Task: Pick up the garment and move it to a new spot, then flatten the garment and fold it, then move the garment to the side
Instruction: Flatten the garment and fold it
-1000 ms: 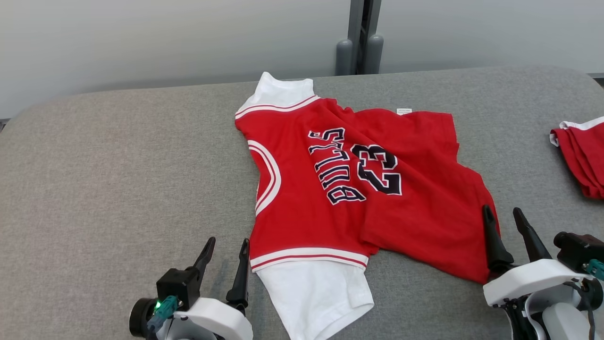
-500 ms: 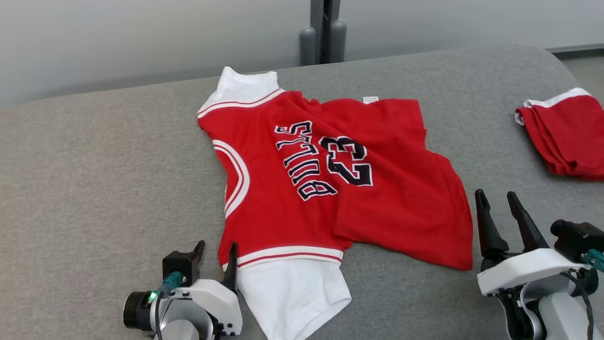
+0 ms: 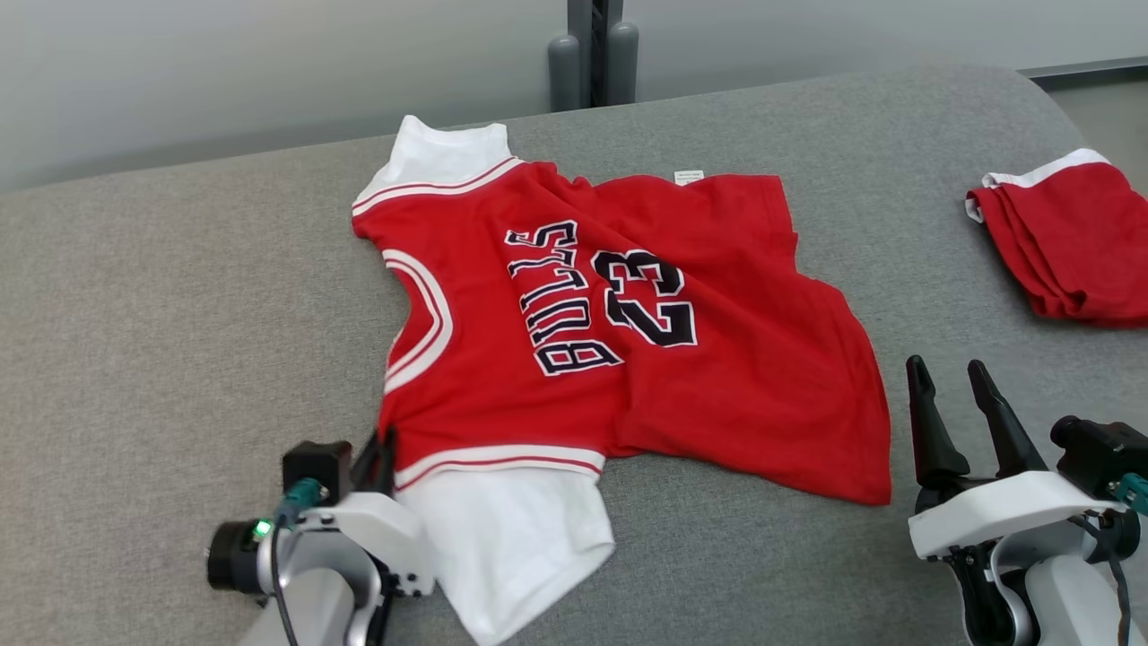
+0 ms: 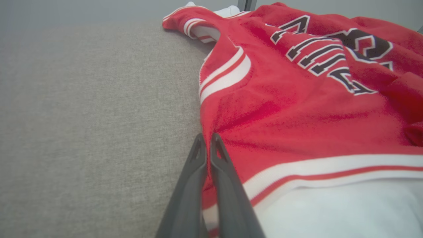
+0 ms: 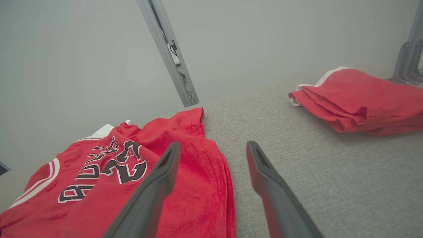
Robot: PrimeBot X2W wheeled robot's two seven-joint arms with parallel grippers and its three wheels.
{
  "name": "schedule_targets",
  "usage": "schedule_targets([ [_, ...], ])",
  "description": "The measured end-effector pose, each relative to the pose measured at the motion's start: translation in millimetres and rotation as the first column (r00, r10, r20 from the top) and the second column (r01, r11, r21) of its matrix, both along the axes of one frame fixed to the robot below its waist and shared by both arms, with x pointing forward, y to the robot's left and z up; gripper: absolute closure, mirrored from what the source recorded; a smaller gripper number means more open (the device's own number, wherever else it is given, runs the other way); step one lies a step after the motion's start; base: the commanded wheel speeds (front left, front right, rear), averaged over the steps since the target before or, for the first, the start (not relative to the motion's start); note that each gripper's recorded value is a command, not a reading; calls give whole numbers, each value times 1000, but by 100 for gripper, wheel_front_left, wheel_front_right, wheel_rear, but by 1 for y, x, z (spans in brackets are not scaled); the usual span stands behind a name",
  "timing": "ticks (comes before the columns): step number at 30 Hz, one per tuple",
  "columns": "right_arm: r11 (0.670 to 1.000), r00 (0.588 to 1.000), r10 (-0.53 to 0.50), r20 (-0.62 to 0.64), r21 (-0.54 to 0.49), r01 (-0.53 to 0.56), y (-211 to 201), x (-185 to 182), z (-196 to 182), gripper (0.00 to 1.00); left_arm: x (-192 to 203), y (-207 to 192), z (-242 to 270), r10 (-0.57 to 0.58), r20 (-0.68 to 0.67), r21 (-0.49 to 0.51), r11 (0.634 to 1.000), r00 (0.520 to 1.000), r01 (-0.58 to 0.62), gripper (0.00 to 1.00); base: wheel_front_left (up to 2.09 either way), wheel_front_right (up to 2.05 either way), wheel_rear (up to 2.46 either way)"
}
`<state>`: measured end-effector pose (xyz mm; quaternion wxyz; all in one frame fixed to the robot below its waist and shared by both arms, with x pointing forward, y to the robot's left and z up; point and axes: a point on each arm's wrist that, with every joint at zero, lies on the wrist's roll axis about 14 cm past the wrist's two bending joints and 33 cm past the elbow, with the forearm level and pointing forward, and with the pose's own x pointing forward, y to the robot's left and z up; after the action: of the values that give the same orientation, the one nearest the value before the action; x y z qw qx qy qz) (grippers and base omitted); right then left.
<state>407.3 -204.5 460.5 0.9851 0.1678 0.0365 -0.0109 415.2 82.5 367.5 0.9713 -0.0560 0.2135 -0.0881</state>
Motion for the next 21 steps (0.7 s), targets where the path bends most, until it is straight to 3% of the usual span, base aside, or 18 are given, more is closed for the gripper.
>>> schedule_targets([
  [15,999,999,38,-26,-2,-38,16,3,-9,0,41,64,33,35,138,198,978,990,-62,100,0,0,0],
  [16,999,999,38,-28,-2,-39,16,3,-10,0,41,66,32,35,134,204,977,990,-63,58,0,0,0],
  [17,999,999,39,-30,-1,-39,17,2,-11,0,40,67,30,38,126,203,977,991,-63,0,0,0,0],
  [21,999,999,39,-29,2,-39,18,2,-11,0,38,65,30,55,120,176,981,991,-76,0,0,0,0],
])
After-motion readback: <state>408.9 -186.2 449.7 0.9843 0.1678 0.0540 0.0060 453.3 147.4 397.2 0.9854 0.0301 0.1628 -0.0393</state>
